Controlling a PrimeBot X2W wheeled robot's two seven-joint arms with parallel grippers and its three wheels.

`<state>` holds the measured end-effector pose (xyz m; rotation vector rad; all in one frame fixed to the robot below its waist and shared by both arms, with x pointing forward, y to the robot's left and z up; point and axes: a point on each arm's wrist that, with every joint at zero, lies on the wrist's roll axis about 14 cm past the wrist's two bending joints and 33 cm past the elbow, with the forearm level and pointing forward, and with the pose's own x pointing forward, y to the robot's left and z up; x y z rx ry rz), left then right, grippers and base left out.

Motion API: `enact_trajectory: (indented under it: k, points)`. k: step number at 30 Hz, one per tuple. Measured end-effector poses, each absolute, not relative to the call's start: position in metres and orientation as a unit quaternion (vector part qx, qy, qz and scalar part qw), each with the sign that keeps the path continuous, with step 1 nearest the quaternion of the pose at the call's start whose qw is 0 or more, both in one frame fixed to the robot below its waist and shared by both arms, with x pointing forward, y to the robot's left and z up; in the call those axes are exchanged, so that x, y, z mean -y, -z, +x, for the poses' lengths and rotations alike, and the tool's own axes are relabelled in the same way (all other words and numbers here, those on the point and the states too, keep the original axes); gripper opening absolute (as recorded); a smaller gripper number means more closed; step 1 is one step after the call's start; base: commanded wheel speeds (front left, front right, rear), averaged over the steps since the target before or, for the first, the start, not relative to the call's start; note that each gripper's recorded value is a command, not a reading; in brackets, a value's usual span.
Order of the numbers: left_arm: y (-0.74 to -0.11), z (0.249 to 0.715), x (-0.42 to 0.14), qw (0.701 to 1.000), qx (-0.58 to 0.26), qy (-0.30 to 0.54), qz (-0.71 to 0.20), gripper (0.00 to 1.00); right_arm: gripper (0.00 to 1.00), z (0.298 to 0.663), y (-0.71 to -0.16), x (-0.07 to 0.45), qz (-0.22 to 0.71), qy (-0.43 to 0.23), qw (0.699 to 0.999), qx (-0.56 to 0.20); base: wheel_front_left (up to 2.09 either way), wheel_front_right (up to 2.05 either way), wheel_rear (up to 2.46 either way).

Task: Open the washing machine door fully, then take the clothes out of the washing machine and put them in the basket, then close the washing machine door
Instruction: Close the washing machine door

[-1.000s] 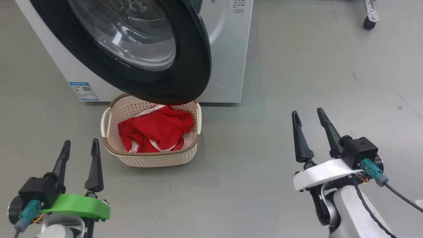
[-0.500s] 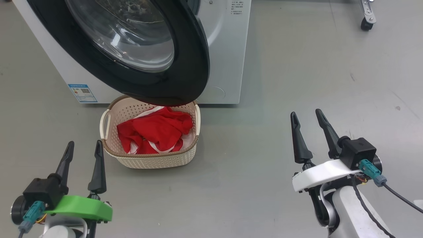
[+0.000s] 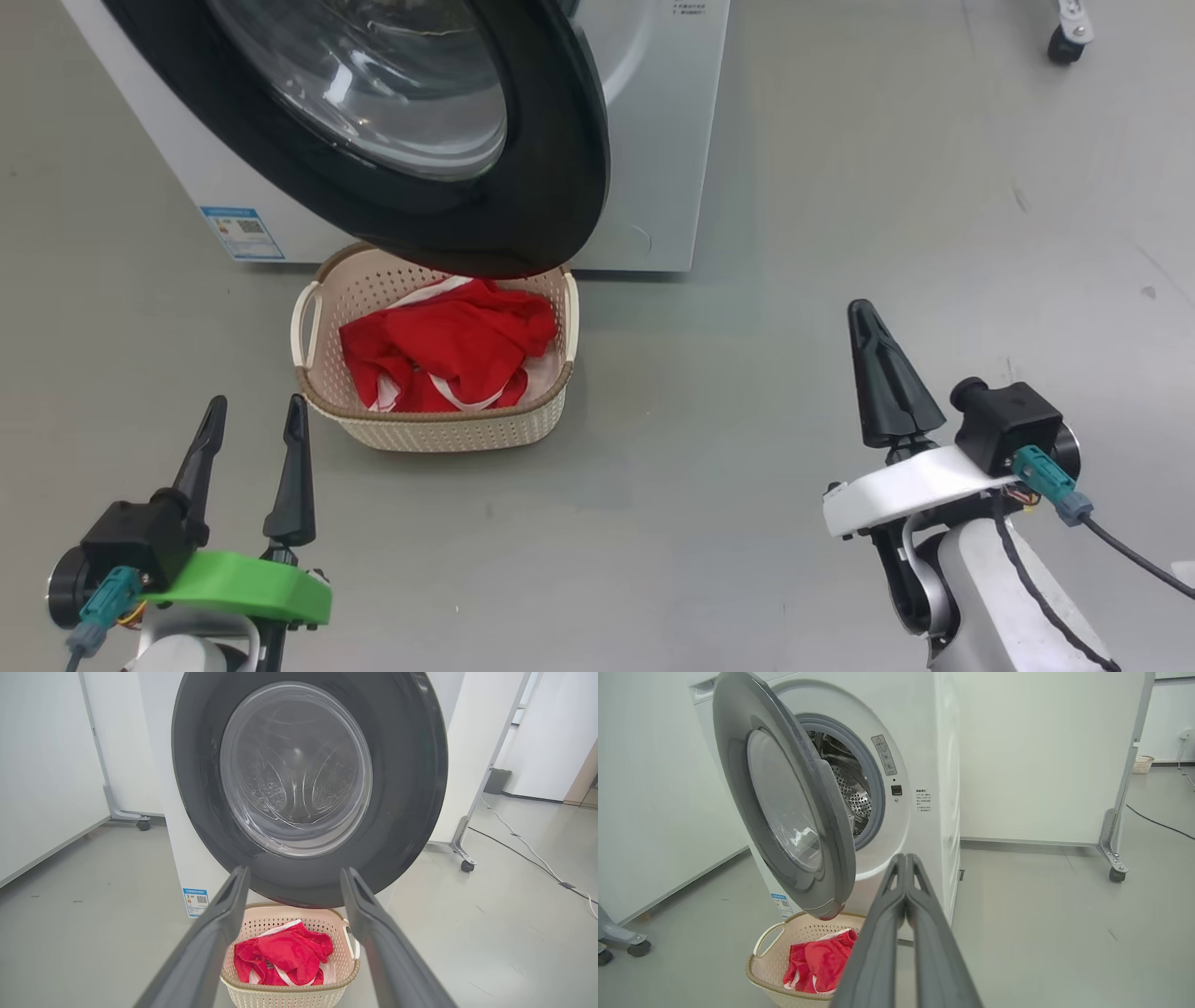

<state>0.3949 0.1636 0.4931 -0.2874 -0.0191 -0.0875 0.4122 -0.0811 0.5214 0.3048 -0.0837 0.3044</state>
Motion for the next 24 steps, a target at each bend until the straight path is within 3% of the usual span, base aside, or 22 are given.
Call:
enact_trajectory:
  k: [14, 24]
  points:
    - [-0.482, 0.409, -0.17, 0.987, 0.002, 0.035, -0.154, 1.0, 0.0, 0.438, -0.528, -0.002, 0.043, -0.327, 0.943, 0.053, 0.0, 0.0, 0.0]
    - [-0.465, 0.423, -0.177, 0.987, -0.013, 0.017, -0.161, 1.0, 0.0, 0.478, -0.53, -0.044, 0.01, -0.39, 0.919, 0.065, 0.0, 0.0, 0.0]
